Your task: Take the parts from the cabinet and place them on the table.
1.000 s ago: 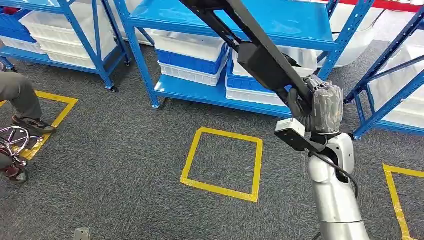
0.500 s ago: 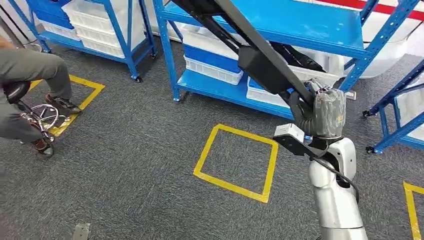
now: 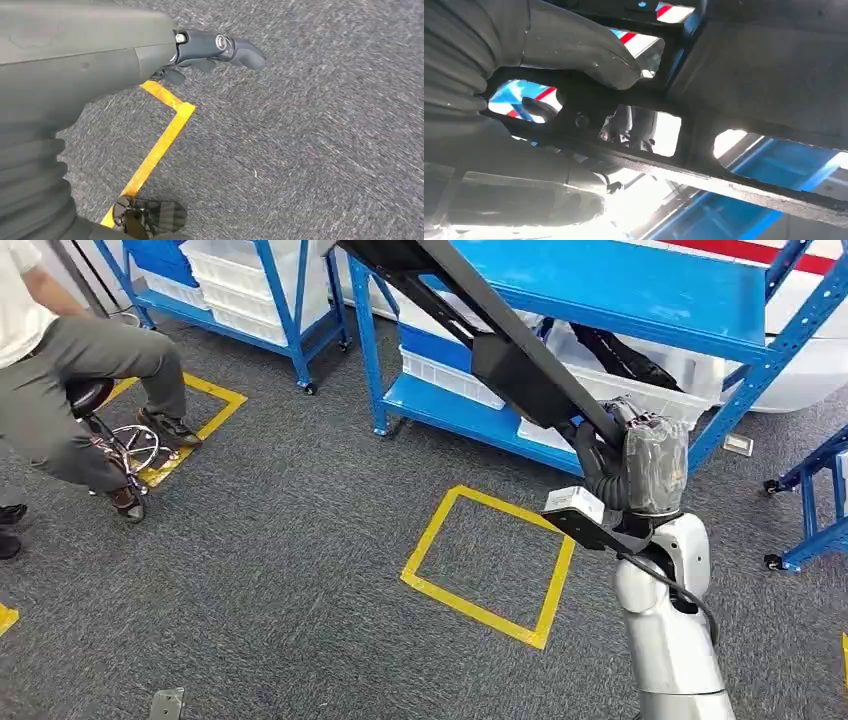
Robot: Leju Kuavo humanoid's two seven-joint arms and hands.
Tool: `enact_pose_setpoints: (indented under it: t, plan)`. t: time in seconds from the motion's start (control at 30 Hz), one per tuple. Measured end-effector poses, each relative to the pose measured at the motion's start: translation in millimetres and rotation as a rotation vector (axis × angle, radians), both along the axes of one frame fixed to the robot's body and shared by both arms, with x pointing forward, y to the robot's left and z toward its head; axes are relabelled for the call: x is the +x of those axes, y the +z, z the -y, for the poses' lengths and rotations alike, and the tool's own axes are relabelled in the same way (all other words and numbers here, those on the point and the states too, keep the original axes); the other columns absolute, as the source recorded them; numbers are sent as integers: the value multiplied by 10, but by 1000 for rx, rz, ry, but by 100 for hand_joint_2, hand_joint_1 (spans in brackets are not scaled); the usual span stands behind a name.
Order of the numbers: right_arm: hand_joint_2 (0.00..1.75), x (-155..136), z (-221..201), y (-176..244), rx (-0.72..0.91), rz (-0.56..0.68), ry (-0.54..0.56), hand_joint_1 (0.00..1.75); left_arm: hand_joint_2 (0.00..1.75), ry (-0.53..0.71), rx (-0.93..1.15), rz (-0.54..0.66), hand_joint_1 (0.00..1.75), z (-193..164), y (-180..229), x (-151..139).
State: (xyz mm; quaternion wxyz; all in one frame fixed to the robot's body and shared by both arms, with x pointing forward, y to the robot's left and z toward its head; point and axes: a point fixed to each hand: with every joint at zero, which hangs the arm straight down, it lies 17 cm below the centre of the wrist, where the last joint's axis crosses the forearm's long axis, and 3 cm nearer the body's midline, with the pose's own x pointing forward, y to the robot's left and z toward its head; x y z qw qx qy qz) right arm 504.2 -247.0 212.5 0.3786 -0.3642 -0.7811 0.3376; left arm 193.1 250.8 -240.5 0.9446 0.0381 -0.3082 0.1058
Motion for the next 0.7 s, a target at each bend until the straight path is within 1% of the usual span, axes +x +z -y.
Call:
enact_pose_setpoints:
  t: [0.07, 0.3, 0.57, 0.7]
  plan:
    - [175, 0, 12, 0, -1, 0, -2, 175, 175, -3, 4, 6, 0, -5, 16, 52]
    - [175, -19, 41, -39, -5, -6, -7, 175, 175, -14, 3, 13, 0, 32, 31, 92]
    - [175, -42, 41, -106, -8, -20, -6, 175, 175, -13, 7, 11, 0, 36, 26, 73]
    - [175, -37, 23, -94, -6, -18, -5, 175, 175, -12, 10, 0, 0, 41, 6, 10]
